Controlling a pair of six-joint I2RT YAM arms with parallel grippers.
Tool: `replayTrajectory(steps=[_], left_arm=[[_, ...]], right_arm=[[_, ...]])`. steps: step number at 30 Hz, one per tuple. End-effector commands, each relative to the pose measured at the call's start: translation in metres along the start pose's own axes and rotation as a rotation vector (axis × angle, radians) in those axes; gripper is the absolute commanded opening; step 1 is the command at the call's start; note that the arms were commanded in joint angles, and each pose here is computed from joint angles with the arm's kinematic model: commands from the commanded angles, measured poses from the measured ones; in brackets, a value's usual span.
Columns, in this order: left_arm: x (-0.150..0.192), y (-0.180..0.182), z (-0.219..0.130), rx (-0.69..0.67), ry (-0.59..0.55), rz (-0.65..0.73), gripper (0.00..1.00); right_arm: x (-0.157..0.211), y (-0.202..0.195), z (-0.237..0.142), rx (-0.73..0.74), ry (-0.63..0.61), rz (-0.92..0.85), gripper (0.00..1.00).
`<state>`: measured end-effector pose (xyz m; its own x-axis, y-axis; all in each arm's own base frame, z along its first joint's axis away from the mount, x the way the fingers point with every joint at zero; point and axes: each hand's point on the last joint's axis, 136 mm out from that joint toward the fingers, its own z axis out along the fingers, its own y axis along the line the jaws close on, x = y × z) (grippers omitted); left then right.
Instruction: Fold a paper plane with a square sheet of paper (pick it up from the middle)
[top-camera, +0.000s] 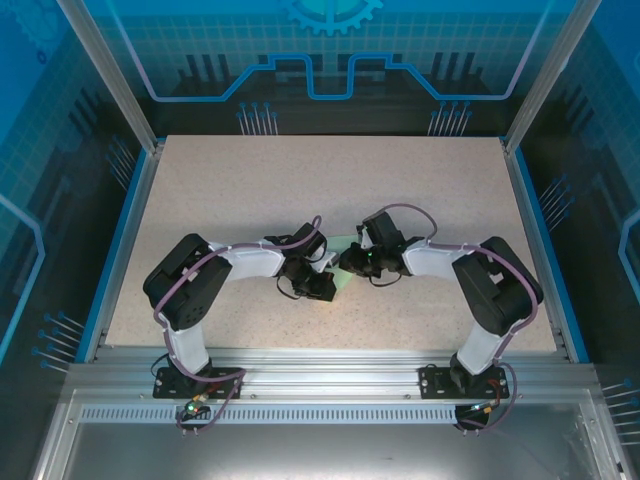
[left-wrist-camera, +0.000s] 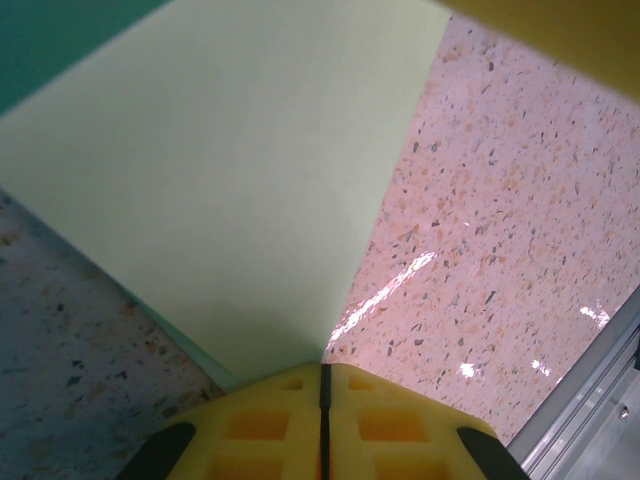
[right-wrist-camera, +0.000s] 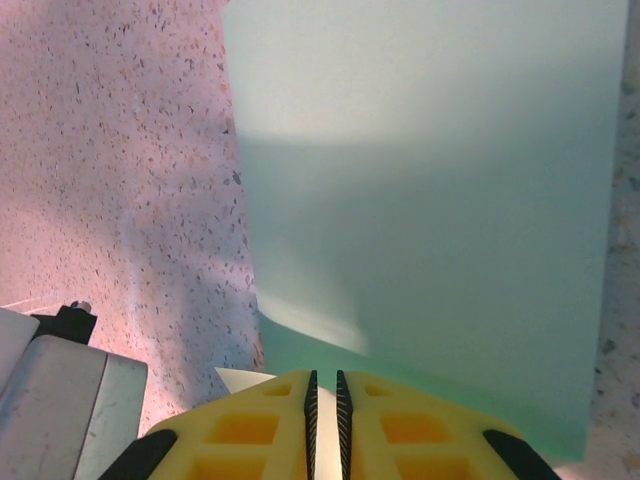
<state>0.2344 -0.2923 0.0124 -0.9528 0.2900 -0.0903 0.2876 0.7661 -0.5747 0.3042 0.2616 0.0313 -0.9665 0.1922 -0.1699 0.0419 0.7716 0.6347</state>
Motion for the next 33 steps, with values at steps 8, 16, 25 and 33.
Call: replayTrajectory(steps=[8,16,25,33], left_arm=[[0.019,0.029,0.01,-0.11,0.066,-0.018,0.07],[0.022,0.033,0.01,-0.121,0.07,-0.022,0.06],[0.013,0.017,0.001,-0.076,0.039,0.001,0.08],[-0.009,-0.018,-0.03,-0.01,-0.047,0.051,0.17]], right_arm=[[-0.009,-0.041,0.01,0.045,0.002,0.063,0.17],[-0.023,-0.046,-0.002,0.051,-0.012,0.06,0.17],[-0.033,-0.038,-0.024,0.026,-0.046,0.027,0.19],[-0.032,-0.028,-0.053,0.043,-0.068,-0.028,0.25]])
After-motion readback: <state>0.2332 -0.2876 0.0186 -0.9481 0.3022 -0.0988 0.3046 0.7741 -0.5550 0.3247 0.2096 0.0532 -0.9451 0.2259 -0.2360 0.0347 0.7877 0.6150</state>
